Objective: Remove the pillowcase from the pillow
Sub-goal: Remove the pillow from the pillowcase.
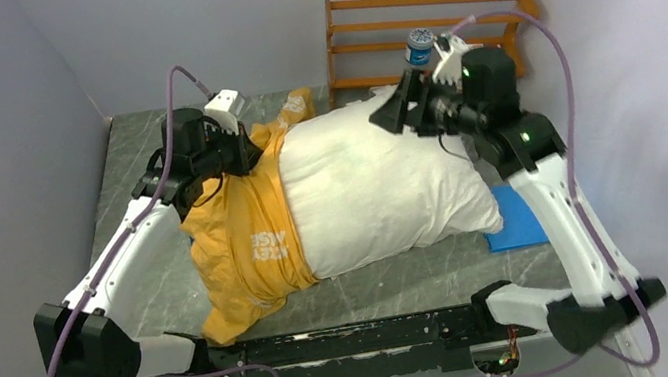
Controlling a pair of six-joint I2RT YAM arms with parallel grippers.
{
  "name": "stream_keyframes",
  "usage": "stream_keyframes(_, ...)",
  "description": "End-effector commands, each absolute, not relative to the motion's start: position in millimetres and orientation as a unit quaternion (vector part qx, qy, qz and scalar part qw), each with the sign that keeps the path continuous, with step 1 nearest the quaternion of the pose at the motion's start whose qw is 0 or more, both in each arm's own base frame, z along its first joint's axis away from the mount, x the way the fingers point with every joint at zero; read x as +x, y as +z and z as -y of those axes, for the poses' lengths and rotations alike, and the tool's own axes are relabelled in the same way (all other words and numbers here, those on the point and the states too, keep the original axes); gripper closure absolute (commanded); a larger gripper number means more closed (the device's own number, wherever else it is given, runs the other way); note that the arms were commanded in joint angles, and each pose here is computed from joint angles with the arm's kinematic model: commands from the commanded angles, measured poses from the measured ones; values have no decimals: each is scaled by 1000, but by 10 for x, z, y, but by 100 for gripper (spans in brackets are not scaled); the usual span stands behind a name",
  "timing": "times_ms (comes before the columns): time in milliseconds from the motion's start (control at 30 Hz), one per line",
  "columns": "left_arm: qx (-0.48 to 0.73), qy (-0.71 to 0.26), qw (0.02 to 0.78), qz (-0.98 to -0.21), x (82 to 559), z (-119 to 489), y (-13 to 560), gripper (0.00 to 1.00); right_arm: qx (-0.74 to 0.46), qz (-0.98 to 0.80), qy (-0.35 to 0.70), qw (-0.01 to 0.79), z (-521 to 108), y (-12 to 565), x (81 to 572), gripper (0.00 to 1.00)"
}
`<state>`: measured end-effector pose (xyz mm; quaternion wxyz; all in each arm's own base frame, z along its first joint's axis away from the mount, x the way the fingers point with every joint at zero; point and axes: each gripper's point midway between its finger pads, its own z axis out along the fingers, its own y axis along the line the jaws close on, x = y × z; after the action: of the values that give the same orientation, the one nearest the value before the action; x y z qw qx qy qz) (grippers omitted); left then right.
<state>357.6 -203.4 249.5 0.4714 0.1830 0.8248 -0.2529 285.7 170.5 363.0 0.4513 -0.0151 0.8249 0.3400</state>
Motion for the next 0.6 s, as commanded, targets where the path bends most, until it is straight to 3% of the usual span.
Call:
stream_keyframes(0,230,-310,513,-767,3354,2205,2838,95,36,-857,277,434,-1777,3292,3536,21)
stream_keyframes(167,229,-311,527,-757,3262,2166,2910,95,41,-883,214,415,-2197,2692,4148,23)
stream_keyframes(300,134,-213,541,-802,3457,1759,2820,95,131,-926,85,343,-1934,1616,4230,52)
stream_keyframes(433,21,-67,526,-847,3631,1063,2705,95,187,-931,64,305,-1635,926,3987,64)
stream_keyframes(467,16,-61,521,-851,3656,991,2696,92,187,-932,72,301,-1640,840,3946,64)
stream_keyframes(567,8,-75,502,-861,3725,941,2637,68,180,-939,82,280,-1691,657,3877,64)
